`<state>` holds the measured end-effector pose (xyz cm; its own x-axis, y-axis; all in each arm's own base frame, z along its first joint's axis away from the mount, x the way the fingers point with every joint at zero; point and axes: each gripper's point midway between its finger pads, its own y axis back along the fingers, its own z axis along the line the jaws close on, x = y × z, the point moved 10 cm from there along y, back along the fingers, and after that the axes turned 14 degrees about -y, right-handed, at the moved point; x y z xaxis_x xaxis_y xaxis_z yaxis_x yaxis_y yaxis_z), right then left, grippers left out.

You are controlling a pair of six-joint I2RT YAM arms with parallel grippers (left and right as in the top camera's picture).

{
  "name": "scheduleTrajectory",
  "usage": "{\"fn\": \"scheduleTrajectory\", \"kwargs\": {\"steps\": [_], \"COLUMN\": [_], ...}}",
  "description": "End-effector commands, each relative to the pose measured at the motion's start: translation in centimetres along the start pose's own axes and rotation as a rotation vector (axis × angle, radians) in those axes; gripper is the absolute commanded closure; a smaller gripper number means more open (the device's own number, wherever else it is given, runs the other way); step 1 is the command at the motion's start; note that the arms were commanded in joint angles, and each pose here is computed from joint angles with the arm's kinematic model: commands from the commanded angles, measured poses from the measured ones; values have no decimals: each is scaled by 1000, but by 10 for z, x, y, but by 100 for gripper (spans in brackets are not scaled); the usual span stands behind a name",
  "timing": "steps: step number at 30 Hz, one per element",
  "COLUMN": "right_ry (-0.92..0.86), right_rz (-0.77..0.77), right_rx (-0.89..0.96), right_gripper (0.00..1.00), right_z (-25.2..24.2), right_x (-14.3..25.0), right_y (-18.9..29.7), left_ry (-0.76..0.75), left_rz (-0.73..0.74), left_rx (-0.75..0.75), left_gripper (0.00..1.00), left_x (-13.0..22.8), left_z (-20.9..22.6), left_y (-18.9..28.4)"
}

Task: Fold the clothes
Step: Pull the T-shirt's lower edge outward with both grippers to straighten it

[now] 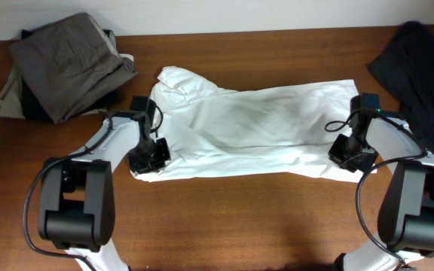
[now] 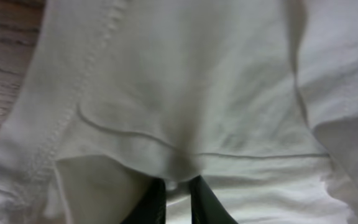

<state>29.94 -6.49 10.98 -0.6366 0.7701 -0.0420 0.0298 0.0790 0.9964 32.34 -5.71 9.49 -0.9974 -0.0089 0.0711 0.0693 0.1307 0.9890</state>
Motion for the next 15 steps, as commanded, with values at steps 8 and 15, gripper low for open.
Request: {"fn": "scheduleTrajectory", "kwargs": {"steps": [8,15], "right_ry": [-87,-8], "right_rz": [-28,125], "right_rx": [68,-134], "right_gripper": [96,96], "right_z": [-15,-3], "right_x": [-13,1], "right_y": [-13,-3], "left_ry": [195,269], "left_rz": [101,135], "left_rx": [-109,-104], "left_gripper": [93,95], "left_x": [6,12], "left_z": [71,87], "left_y": [-18,-16]}}
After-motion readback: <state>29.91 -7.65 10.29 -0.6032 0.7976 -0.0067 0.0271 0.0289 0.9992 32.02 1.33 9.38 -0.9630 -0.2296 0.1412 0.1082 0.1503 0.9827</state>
